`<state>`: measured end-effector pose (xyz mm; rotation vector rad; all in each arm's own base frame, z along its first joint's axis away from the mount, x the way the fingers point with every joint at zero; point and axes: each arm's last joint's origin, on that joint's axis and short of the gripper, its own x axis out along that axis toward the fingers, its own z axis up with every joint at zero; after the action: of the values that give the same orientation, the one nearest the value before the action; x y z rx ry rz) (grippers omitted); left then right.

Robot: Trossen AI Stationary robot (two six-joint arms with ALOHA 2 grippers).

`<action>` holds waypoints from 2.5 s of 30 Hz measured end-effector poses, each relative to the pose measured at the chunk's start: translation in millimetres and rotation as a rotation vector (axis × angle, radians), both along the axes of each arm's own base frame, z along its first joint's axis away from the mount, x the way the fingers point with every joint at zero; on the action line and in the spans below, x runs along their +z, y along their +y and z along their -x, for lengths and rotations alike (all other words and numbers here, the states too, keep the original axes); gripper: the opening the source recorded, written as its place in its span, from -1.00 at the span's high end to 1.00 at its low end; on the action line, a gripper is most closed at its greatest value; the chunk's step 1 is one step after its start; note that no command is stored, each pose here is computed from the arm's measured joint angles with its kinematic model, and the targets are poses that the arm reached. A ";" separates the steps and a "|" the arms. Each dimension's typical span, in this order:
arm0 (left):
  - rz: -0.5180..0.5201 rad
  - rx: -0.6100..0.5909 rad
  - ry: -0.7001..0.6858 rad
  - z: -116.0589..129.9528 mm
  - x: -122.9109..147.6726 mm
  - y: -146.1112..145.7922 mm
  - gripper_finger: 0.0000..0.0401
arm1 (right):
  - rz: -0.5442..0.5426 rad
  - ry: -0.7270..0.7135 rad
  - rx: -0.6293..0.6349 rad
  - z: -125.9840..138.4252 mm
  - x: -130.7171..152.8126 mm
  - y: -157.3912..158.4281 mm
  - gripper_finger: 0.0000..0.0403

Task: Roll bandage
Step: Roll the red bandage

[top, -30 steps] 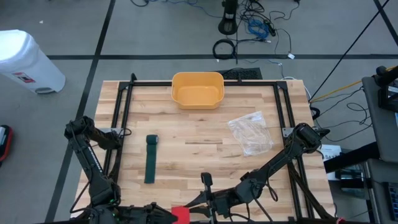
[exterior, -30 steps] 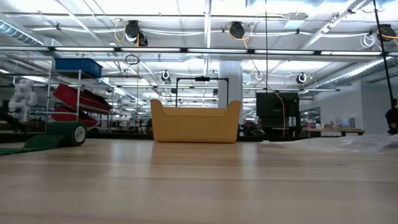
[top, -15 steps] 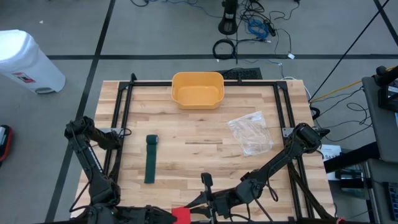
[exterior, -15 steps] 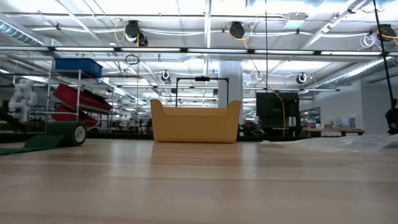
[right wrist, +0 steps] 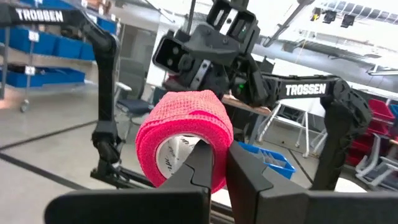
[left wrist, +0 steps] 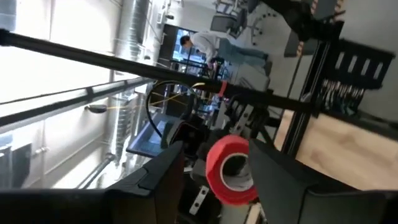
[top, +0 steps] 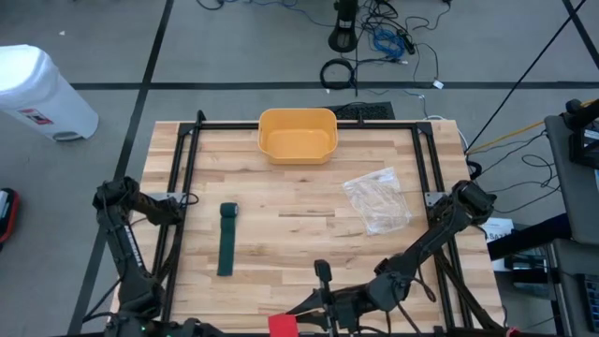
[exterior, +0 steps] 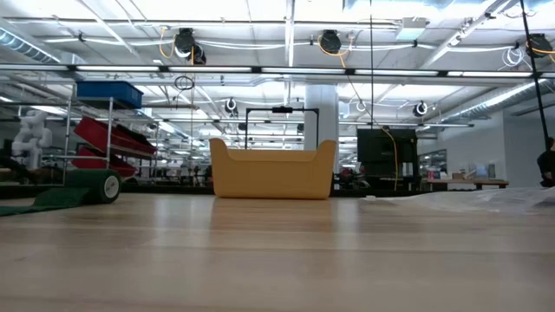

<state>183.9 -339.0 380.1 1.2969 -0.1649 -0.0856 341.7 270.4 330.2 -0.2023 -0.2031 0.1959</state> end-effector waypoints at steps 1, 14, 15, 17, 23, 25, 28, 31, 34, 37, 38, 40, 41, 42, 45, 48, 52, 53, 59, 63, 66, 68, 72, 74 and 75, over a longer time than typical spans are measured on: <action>0.019 -0.006 0.003 1.9 0.0 -1.0 0.08 | 0.012 0.005 -0.002 1.5 0.5 0.8 0.90; 0.049 0.001 0.119 -1.0 -16.5 0.0 0.08 | 0.044 -0.013 -0.073 15.4 23.1 -7.2 0.90; 0.024 0.007 0.130 -2.4 -18.8 1.0 0.08 | 0.037 -0.011 -0.096 16.3 24.8 -8.5 0.90; -0.018 0.018 0.149 -5.1 -22.6 2.9 0.08 | 0.022 -0.003 -0.142 18.0 26.9 -10.1 0.90; -0.176 0.059 0.148 -17.7 -30.0 5.8 0.08 | 0.005 -0.001 -0.190 22.0 30.1 -10.2 0.90; -0.249 0.079 0.149 -25.5 -35.7 6.3 0.08 | 0.009 0.008 -0.189 21.8 29.1 -10.0 0.90; -0.357 0.149 0.147 -35.5 -43.5 7.3 0.08 | -0.001 0.018 -0.186 21.6 28.1 -9.9 0.90; -0.465 0.249 0.146 -45.6 -51.6 8.1 0.08 | -0.004 0.016 -0.185 21.9 28.3 -9.7 0.90; -0.511 0.295 0.148 -52.0 -55.5 9.2 0.08 | -0.016 0.018 -0.182 22.0 28.3 -9.5 0.90; -0.543 0.296 0.146 -55.0 -60.2 6.6 0.08 | -0.019 0.023 -0.181 21.8 27.6 -9.4 0.90; -0.551 0.295 0.143 -55.4 -61.0 5.6 0.08 | -0.018 0.024 -0.181 21.8 27.6 -9.4 0.90; -0.556 0.295 0.142 -55.4 -61.6 4.8 0.08 | -0.016 0.026 -0.181 21.7 27.2 -9.3 0.90; -0.554 0.295 0.140 -55.2 -61.4 4.7 0.08 | -0.018 0.027 -0.180 21.7 27.2 -9.3 0.90; -0.554 0.297 0.140 -55.2 -61.4 4.7 0.08 | -0.022 0.027 -0.179 21.7 27.2 -9.3 0.90; -0.555 0.301 0.141 -55.4 -61.4 5.0 0.08 | -0.023 0.027 -0.178 21.7 27.2 -9.3 0.90; -0.554 0.304 0.142 -55.5 -61.2 5.2 0.08 | -0.022 0.028 -0.173 22.9 27.1 -7.7 0.90; -0.554 0.304 0.141 -55.3 -61.0 5.3 0.08 | -0.022 0.027 -0.165 24.6 27.0 -5.5 0.90; -0.553 0.305 0.141 -55.5 -60.9 5.5 0.08 | -0.024 0.025 -0.164 25.1 27.2 -5.0 0.90; -0.549 0.325 0.147 -62.0 -60.6 10.5 0.08 | -0.028 0.021 -0.162 25.4 27.7 -4.8 0.90; -0.544 0.329 0.146 -63.5 -60.4 11.5 0.08 | -0.028 0.021 -0.162 25.3 27.6 -4.8 0.90; -0.540 0.326 0.143 -63.5 -59.7 11.5 0.08 | -0.026 0.022 -0.158 26.7 28.0 -3.6 0.90; -0.546 0.325 0.143 -63.4 -59.5 11.5 0.08 | -0.023 0.019 -0.155 28.0 28.8 -2.8 0.90; -0.563 0.295 0.138 -63.6 -59.5 10.7 0.08 | -0.033 0.007 -0.140 34.3 34.0 -0.5 0.90; -0.562 0.257 0.133 -63.7 -59.6 9.7 0.08 | -0.033 0.002 -0.131 37.4 35.4 1.8 0.90; -0.564 0.245 0.131 -63.7 -59.6 9.3 0.08 | -0.033 0.002 -0.129 37.7 35.3 2.3 0.90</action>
<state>247.6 -329.7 320.5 1.8577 0.1437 -0.0063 304.0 272.7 365.6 -0.1820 -0.1904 0.0647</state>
